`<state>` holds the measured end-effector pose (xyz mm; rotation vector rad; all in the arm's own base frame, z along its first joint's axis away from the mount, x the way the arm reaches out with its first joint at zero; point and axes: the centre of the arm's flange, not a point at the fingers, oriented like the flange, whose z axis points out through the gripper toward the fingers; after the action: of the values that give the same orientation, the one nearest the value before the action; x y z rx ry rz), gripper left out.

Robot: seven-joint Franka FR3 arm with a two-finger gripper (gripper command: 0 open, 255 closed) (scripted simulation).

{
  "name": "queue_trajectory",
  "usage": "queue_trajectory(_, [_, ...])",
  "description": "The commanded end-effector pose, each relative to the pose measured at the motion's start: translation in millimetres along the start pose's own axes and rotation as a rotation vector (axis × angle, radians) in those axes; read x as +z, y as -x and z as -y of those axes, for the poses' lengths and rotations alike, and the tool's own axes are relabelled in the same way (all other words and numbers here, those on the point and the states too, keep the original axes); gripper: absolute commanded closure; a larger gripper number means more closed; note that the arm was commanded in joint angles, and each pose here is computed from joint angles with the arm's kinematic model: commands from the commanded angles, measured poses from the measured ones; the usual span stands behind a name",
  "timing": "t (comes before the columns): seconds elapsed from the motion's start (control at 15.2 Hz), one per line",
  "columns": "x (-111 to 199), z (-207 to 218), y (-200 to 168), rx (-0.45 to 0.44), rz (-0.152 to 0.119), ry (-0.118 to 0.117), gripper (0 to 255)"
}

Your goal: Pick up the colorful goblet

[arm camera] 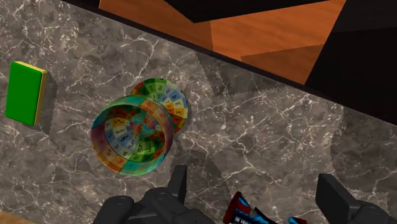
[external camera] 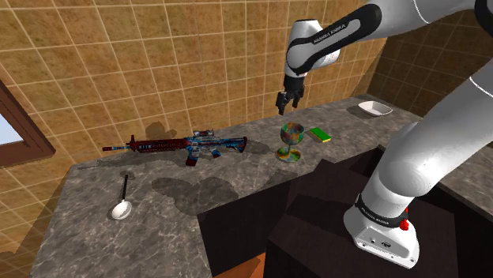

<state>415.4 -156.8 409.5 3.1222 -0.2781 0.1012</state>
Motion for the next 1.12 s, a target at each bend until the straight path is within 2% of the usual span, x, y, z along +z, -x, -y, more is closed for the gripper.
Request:
queue_trajectory(0.0, [22, -11, -8, -0.001, 0.004, 0.003, 0])
queue_trajectory(0.99, [185, -106, -71, -0.003, 0.044, 0.020, 0])
queue_trajectory(1.06, [187, -107, -71, -0.003, 0.045, 0.020, 0])
